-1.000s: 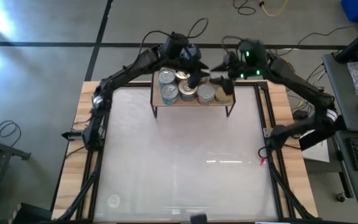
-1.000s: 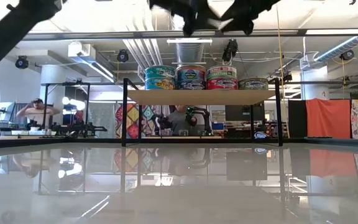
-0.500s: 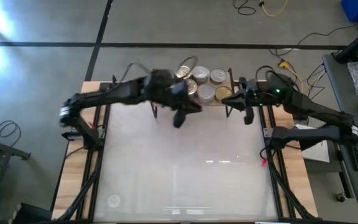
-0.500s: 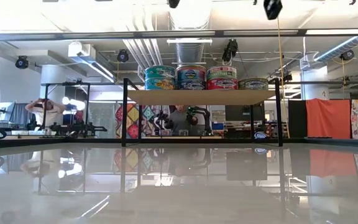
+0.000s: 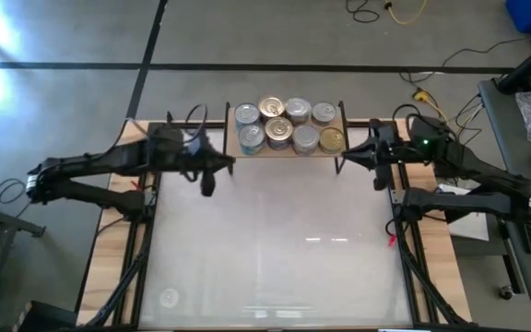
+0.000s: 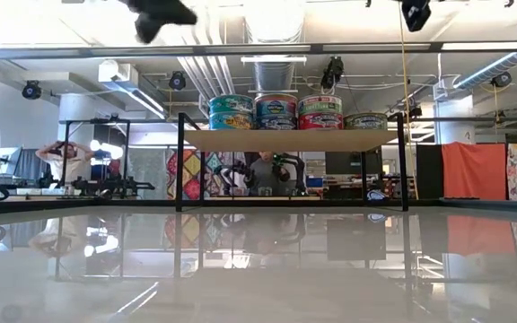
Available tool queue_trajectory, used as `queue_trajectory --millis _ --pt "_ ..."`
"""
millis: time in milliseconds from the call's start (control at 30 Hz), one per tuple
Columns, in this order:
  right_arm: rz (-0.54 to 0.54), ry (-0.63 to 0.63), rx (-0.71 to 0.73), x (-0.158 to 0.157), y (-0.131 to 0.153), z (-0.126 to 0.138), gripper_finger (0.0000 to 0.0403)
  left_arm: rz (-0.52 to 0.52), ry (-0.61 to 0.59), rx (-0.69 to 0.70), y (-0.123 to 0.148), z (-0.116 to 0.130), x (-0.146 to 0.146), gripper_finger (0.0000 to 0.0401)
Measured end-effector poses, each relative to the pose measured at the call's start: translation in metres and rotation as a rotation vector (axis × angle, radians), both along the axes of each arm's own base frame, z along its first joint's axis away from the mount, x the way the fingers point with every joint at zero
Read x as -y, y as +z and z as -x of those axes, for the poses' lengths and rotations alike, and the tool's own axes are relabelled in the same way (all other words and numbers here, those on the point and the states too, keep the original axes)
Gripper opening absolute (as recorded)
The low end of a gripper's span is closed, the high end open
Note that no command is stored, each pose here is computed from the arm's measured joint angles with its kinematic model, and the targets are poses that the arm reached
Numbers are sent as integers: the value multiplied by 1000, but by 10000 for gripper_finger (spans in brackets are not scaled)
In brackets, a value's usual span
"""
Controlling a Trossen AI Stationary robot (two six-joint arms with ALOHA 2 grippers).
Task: Stack canned seafood by type on shelf
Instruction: Return to Home Position
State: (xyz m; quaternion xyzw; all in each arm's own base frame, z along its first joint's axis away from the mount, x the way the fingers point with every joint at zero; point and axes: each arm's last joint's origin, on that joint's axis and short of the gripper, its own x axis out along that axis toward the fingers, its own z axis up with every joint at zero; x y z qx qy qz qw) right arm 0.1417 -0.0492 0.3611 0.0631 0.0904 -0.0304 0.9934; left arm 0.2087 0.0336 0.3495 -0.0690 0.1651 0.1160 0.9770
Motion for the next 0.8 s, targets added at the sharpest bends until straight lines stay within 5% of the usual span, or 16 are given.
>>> queue_trajectory --millis 133,333,500,700,800 --pt "116 -7 132 5 -5 -11 18 109 33 -26 -21 27 5 2" --pt "196 53 297 -2 -35 -23 18 16 -60 120 -46 68 17 2" --pt "186 229 338 -25 -62 -27 18 8 -95 216 -75 91 22 2" --pt "158 272 382 -36 -59 -2 18 67 -76 220 -108 97 22 2" --pt "240 254 479 -41 -47 36 18 26 -69 281 -117 96 22 2"
